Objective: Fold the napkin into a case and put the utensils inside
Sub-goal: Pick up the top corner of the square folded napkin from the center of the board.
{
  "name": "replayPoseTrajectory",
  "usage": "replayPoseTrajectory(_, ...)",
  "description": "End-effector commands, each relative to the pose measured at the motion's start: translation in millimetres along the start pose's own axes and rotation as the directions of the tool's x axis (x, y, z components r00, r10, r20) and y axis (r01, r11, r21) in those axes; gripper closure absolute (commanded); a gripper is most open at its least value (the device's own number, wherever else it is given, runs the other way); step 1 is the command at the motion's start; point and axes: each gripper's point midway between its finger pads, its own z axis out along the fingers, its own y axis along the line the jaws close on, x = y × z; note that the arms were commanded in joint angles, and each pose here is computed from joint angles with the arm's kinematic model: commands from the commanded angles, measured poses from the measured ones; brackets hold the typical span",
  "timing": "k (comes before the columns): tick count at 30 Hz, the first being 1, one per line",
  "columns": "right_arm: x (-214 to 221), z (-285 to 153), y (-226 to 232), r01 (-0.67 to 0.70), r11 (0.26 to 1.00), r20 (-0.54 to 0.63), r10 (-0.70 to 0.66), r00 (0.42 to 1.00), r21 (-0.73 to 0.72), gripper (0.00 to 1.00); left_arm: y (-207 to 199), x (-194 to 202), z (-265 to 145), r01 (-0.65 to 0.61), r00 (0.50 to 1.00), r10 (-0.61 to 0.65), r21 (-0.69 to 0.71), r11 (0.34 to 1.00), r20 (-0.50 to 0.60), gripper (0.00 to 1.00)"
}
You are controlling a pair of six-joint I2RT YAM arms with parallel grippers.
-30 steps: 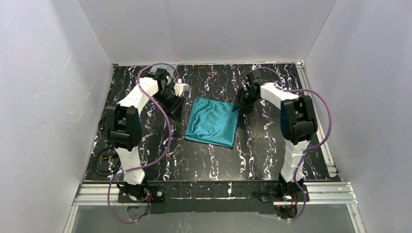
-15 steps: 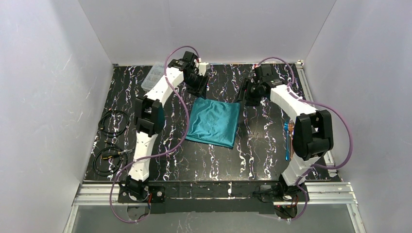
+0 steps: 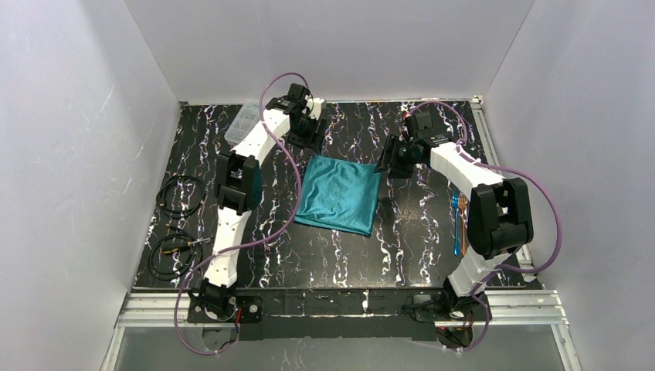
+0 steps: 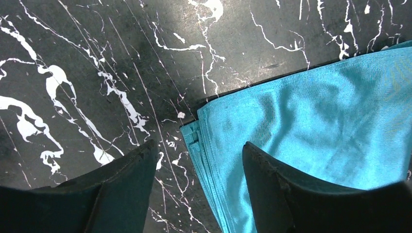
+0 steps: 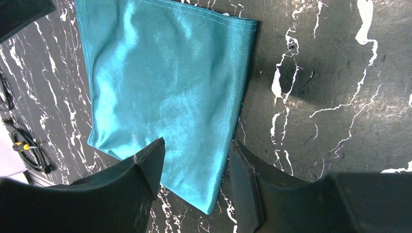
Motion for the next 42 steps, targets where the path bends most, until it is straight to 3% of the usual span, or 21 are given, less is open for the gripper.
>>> replayPoseTrajectory(1,-10,-11,19,0.019,0.998,0.045,-0.016,0.999,-0.065,0.42,-1,14,12,-0.030,0.998,0.032,0.034,0.999,-0.048,0.37)
replayPoseTrajectory(22,5,1,31,0.017,0.995,0.012,-0.016,1.000,-0.101,0.54,-20,26,28,-0.027,0.996,0.041,0.165,0.986,-0.081,0.54)
replayPoseTrajectory(42,33,20,35,0.015,0.992,-0.051,-0.021,0.998,-0.122,0.60,-12,12,26,-0.053,0.998,0.054,0.117,0.992,-0.010,0.74)
